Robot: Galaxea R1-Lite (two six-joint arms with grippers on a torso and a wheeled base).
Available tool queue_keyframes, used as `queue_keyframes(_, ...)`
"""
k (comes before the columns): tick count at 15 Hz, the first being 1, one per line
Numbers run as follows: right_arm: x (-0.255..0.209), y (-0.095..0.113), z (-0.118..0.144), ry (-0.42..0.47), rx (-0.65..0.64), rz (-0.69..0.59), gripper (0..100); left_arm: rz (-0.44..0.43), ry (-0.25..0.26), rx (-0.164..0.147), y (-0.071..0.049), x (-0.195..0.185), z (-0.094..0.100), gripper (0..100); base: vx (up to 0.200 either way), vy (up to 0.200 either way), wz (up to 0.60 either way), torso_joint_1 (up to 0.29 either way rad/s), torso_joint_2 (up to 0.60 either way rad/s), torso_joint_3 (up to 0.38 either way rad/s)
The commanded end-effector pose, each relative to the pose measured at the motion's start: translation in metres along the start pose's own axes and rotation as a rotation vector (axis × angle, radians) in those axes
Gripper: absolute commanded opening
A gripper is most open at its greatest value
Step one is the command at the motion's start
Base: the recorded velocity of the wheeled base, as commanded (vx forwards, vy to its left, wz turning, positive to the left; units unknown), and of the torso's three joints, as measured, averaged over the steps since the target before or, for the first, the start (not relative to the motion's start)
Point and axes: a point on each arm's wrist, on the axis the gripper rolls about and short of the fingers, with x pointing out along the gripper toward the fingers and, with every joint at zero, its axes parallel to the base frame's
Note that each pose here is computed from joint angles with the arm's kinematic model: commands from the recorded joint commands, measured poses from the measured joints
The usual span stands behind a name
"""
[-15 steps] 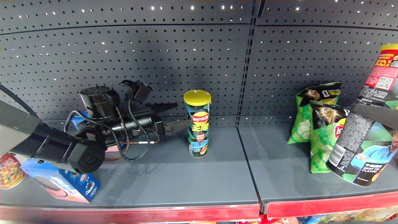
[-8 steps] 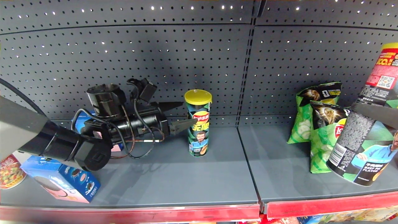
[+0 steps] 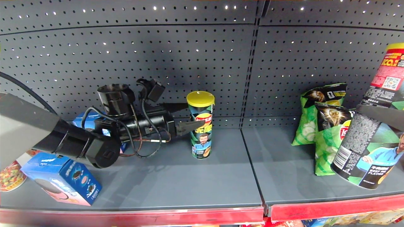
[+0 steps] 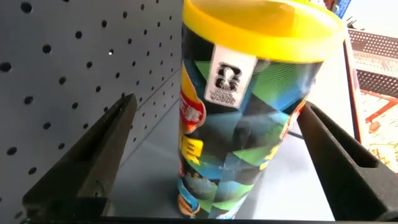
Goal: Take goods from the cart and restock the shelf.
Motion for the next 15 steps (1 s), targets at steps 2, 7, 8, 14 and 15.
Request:
queue_keyframes(2, 0.001, 0.000, 0.000, 0.002, 0.001, 0.001, 0, -0.012, -0.003, 0.001, 0.006, 0.003, -0.002, 100, 0.000, 0.000, 0.00, 0.000, 0.00, 0.000)
queue_keyframes(7, 0.002, -0.001, -0.002, 0.009, 0.003, 0.000, 0, -0.069, -0.004, -0.001, 0.016, 0.017, -0.006, 100, 0.000, 0.000, 0.00, 0.000, 0.00, 0.000)
queue_keyframes(8, 0.003, -0.001, -0.002, 0.011, 0.003, -0.001, 0, -0.075, 0.001, -0.007, 0.016, 0.020, -0.004, 100, 0.000, 0.000, 0.00, 0.000, 0.00, 0.000)
queue_keyframes(14, 0.003, -0.004, -0.002, 0.012, 0.005, -0.017, 0, -0.099, -0.001, -0.005, 0.015, 0.033, 0.014, 100, 0.000, 0.000, 0.00, 0.000, 0.00, 0.000)
queue_keyframes(15, 0.002, -0.004, -0.002, 0.010, 0.005, -0.020, 0, -0.110, 0.004, -0.011, 0.012, 0.036, 0.011, 100, 0.000, 0.000, 0.00, 0.000, 0.00, 0.000)
